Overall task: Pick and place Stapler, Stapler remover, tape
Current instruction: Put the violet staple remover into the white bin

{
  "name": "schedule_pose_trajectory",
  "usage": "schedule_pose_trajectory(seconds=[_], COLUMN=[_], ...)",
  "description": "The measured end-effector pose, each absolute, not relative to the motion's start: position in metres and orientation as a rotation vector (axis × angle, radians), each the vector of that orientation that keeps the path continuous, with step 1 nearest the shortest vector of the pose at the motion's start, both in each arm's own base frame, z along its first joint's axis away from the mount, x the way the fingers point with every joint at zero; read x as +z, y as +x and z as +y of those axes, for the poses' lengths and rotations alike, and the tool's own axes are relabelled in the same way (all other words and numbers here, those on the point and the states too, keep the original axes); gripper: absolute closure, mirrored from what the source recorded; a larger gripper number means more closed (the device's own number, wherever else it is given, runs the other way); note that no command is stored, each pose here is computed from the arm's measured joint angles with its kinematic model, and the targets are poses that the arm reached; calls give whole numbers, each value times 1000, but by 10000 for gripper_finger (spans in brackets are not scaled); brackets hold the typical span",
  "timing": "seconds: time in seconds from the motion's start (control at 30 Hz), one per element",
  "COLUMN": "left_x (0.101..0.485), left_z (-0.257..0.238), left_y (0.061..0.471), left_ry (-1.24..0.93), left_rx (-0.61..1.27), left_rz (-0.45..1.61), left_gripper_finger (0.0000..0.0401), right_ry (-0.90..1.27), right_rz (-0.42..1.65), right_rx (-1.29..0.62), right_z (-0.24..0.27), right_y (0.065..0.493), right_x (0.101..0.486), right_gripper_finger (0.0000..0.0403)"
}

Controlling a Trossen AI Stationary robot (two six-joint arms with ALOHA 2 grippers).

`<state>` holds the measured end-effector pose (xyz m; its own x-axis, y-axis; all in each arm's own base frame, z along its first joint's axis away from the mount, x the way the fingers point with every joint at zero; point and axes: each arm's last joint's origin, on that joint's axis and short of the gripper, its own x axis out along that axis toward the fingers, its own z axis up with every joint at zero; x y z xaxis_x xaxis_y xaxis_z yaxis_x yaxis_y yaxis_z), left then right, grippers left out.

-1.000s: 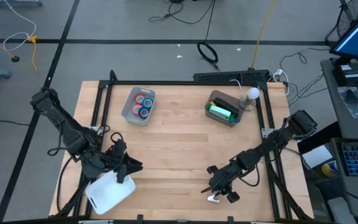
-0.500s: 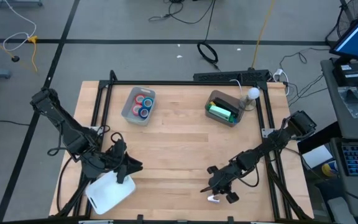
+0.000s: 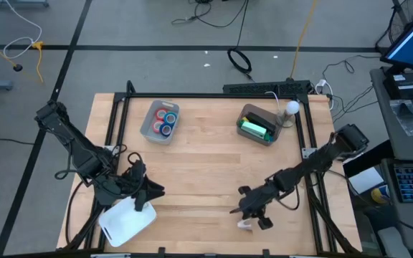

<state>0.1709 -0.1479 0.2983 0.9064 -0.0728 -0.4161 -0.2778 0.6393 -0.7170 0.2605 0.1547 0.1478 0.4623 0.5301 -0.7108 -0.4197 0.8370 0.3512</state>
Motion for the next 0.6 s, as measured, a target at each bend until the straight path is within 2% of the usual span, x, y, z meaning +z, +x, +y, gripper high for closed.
schedule_pose_trajectory(seconds=[0.2, 0.43, 0.6], left_x=[299, 306, 313], left_z=[-141, -135, -138], left_y=[177, 198, 218], left_ry=[-895, -874, -765], left_rx=[156, 151, 93], left_rz=[404, 290, 161], left_gripper_finger=[256, 256, 256], right_ry=[205, 347, 410], right_rz=[703, 163, -169], right_rx=[536, 502, 482], right_z=[125, 91, 78], right_y=[272, 289, 290], right_x=[190, 256, 288], right_gripper_finger=[402, 402, 402])
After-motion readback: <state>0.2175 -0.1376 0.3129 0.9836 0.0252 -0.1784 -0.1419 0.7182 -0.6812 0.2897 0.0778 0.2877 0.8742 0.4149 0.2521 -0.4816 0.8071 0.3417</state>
